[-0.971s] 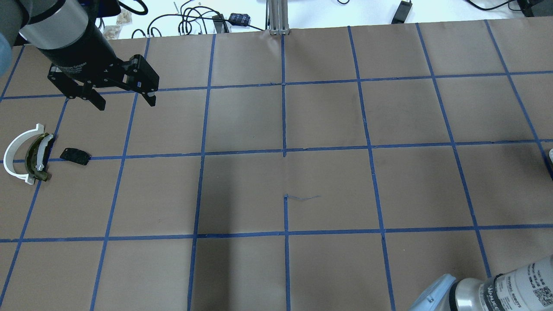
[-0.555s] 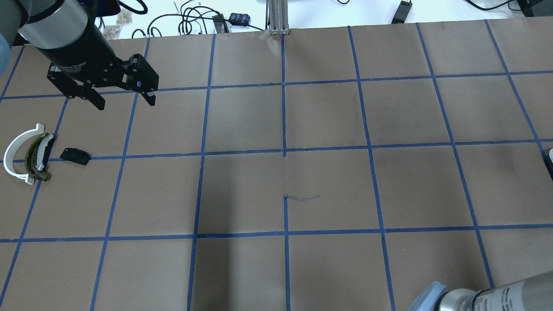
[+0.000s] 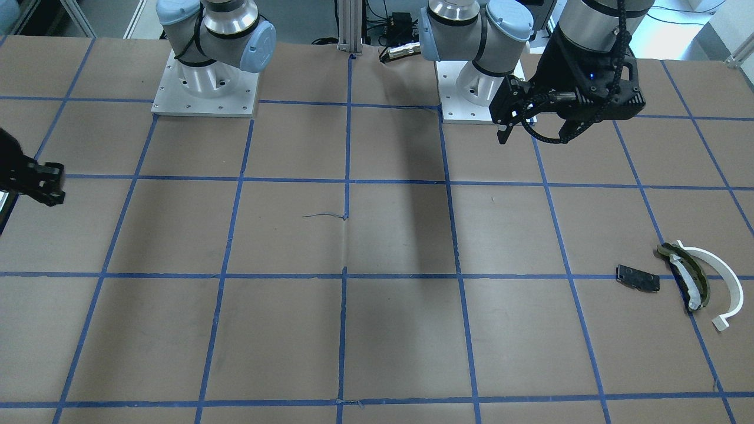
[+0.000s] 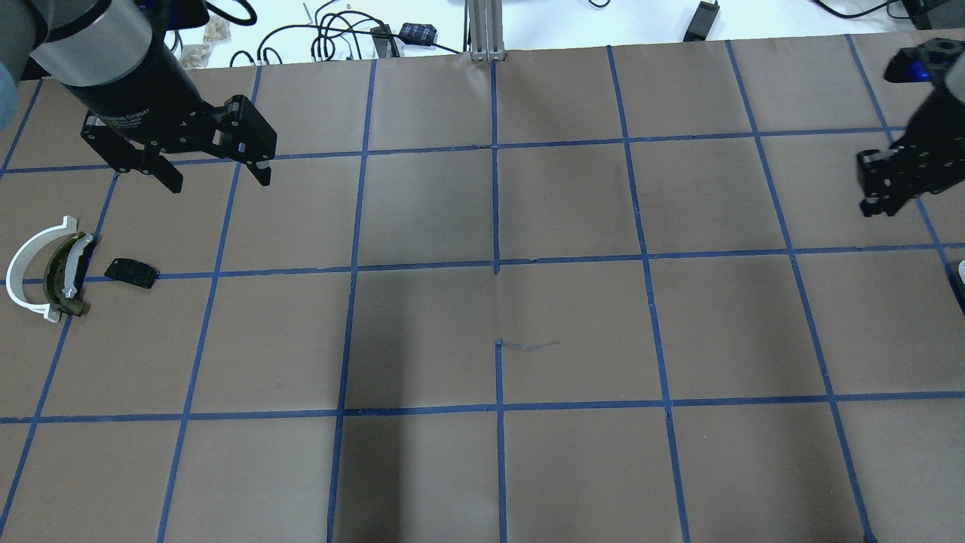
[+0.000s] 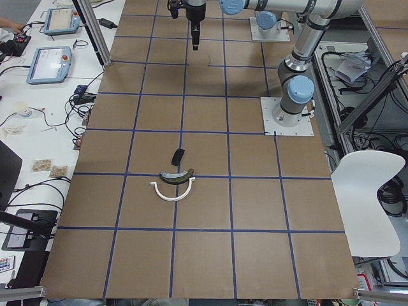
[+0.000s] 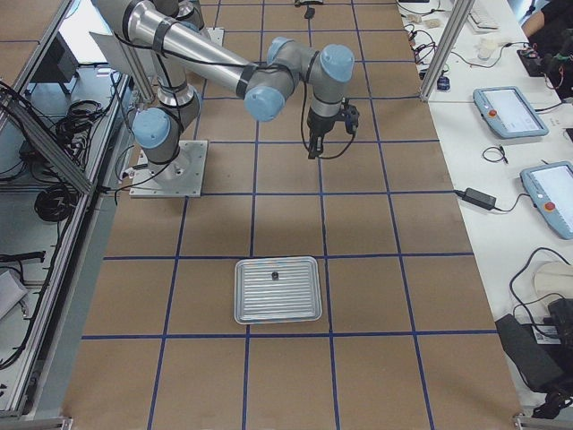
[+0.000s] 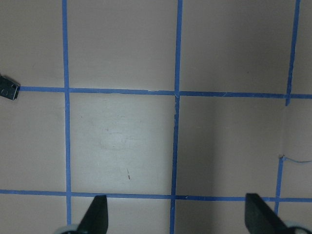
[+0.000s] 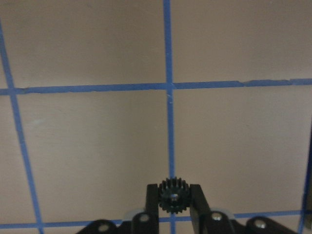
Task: Place bearing gear from tray to pile
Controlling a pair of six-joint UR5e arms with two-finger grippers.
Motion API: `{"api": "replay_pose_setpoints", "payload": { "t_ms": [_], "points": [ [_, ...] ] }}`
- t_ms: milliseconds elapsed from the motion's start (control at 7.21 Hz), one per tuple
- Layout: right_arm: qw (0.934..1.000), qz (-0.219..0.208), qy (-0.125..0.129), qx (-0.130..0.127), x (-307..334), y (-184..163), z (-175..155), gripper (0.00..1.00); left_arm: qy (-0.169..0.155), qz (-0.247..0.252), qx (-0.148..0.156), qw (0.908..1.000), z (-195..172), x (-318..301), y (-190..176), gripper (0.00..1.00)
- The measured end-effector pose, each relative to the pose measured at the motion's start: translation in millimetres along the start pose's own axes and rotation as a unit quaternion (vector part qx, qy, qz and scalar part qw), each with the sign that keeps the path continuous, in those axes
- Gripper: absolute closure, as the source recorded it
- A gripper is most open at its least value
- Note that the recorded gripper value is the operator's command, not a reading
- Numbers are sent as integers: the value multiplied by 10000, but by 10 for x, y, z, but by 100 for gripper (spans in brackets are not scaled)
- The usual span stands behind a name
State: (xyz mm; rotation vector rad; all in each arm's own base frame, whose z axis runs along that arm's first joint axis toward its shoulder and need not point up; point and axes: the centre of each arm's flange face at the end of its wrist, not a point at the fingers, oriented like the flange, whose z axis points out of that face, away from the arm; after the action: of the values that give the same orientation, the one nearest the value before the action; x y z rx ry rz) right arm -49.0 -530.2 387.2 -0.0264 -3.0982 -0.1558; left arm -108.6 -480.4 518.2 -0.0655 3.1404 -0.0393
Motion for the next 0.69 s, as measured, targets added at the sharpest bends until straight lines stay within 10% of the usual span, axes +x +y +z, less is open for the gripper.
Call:
{"api": "replay_pose_setpoints", "payload": {
  "t_ms": [694],
  "points": [
    [9981,416,-397,213,-3019,-160,777,100,-19,-113,-135,9998,138,2,184,0]
  ]
}}
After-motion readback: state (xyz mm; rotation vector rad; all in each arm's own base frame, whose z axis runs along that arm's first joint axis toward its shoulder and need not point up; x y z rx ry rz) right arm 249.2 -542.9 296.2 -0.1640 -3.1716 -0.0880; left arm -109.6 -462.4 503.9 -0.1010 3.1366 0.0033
